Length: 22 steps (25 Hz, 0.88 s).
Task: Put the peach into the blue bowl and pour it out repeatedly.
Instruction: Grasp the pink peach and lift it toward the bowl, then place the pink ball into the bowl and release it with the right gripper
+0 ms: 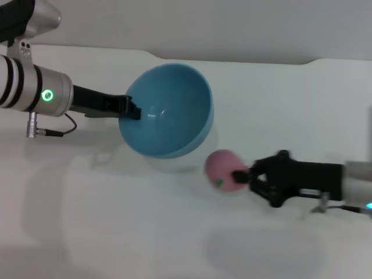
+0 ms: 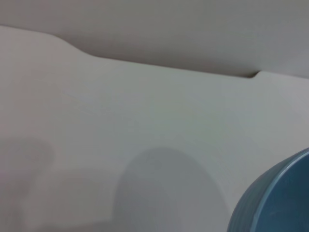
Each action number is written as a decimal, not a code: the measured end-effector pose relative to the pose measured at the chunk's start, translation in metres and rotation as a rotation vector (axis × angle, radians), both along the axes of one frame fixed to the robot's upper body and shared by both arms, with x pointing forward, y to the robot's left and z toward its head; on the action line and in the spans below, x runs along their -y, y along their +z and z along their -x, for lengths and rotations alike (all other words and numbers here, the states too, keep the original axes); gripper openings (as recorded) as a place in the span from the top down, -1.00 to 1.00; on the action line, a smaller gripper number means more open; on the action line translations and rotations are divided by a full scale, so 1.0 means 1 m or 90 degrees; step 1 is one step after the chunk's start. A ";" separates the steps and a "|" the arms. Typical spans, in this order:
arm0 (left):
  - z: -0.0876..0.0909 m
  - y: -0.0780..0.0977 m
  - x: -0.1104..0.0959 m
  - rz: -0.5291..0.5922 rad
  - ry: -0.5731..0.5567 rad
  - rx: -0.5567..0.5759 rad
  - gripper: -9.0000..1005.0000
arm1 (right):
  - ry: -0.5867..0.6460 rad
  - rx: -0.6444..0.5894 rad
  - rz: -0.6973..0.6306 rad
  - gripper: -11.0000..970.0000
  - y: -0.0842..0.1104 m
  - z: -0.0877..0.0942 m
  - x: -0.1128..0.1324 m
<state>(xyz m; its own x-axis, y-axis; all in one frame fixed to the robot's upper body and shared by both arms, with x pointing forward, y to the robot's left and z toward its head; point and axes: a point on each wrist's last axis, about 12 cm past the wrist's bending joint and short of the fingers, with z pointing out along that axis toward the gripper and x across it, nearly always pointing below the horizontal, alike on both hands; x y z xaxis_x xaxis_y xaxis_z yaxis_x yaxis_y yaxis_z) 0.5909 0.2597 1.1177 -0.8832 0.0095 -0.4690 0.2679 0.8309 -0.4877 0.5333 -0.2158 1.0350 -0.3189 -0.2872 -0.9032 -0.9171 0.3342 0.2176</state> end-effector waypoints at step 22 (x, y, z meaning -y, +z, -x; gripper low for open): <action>0.000 -0.010 0.113 -0.117 -0.190 -0.042 0.98 | 0.030 0.110 -0.094 0.81 0.045 0.007 0.034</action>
